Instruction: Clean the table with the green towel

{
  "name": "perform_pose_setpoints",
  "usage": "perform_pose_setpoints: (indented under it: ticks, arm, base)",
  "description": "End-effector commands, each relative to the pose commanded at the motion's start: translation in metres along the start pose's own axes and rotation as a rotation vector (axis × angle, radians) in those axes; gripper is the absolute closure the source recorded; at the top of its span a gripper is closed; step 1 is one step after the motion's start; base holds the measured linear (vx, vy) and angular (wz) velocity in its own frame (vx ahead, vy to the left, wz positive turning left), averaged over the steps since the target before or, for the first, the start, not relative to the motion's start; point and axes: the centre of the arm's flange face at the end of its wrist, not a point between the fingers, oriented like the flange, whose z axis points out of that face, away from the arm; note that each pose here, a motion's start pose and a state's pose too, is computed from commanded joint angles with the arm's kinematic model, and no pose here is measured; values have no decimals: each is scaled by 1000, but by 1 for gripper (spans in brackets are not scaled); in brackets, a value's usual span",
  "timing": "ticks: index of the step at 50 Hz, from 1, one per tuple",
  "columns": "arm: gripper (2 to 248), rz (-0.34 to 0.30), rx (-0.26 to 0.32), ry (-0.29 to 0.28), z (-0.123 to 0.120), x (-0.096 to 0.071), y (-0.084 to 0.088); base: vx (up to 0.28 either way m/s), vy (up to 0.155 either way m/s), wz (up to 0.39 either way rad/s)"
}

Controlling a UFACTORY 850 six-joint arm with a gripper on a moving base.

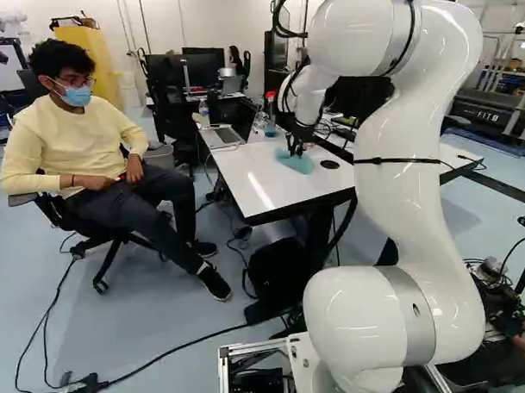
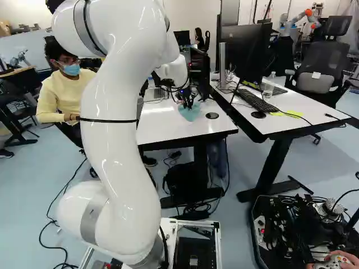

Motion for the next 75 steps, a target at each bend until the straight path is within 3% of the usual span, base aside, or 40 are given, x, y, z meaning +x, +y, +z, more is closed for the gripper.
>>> perform_pose_setpoints:
  ticks: [10, 26, 45, 75]
  arm:
    - [213, -1, 1, 1, 2, 4, -1]
    - [213, -16, 9, 22, 15, 24, -12]
    - [213, -59, 32, 39, 24, 38, -47]
    - [213, -131, 71, 50, 29, 42, -105]
  base:
    - [0, 0, 0]
    - [0, 0, 0]
    - [0, 0, 0]
    - [0, 0, 0]
